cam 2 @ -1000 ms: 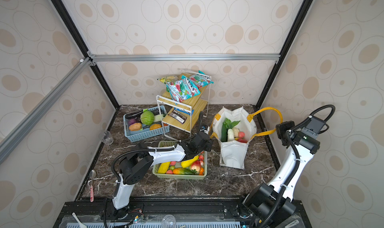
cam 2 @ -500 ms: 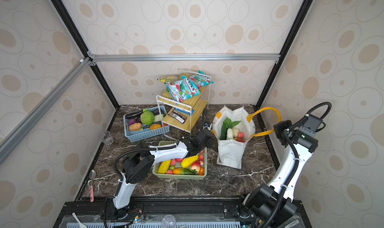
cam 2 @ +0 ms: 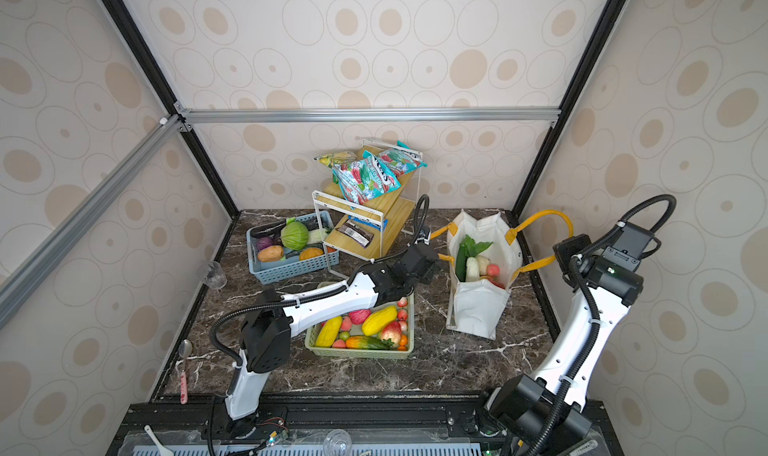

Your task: Place the food into the grocery bag and tie it

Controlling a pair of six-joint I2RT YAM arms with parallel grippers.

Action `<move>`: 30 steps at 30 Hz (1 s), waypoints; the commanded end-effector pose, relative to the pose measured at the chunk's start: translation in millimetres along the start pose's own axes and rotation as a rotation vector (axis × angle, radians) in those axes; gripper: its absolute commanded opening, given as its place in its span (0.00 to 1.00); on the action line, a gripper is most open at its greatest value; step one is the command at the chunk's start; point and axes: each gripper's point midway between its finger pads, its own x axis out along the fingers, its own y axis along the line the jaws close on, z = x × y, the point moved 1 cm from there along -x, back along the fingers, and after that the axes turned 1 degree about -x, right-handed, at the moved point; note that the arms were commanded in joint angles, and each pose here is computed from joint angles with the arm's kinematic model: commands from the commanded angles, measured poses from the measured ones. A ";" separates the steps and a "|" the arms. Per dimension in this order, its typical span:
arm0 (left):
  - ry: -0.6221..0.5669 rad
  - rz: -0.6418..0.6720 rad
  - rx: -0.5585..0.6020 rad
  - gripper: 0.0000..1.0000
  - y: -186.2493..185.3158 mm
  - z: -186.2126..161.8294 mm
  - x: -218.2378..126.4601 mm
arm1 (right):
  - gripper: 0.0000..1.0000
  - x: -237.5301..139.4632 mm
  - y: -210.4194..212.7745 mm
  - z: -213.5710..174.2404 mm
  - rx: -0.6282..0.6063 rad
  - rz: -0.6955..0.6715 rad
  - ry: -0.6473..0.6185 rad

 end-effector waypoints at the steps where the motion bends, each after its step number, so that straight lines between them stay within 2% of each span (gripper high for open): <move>1: 0.162 -0.150 -0.168 0.55 -0.9 -24.4 -4.0 | 0.08 -4.2 3.3 3.4 -0.008 0.015 -0.019; 5: 0.225 -0.291 -0.341 0.60 -0.2 -34.3 -10.9 | 0.08 -1.0 1.5 3.1 -0.001 0.016 -0.012; 8: 0.256 -0.358 -0.389 0.62 -5.2 -38.6 -14.2 | 0.08 0.8 2.6 2.4 0.009 0.030 -0.010; 10: 0.294 -0.442 -0.462 0.63 -13.8 -44.1 -16.8 | 0.08 1.6 2.0 1.6 0.009 0.030 -0.006; 13: 0.341 -0.574 -0.632 0.63 -30.3 -43.7 -26.6 | 0.08 1.0 0.8 0.9 0.001 0.022 -0.004; 16: 0.368 -0.683 -0.855 0.62 -43.2 -33.8 -37.7 | 0.08 1.8 -0.6 0.0 -0.003 0.019 -0.002; 20: 0.426 -0.668 -1.125 0.63 -44.6 -33.5 -42.5 | 0.08 1.8 -0.3 -0.7 -0.002 0.021 0.001; 30: 0.370 -0.565 -1.508 0.66 -21.9 -42.5 -46.5 | 0.08 4.0 0.3 -3.3 0.004 0.030 0.018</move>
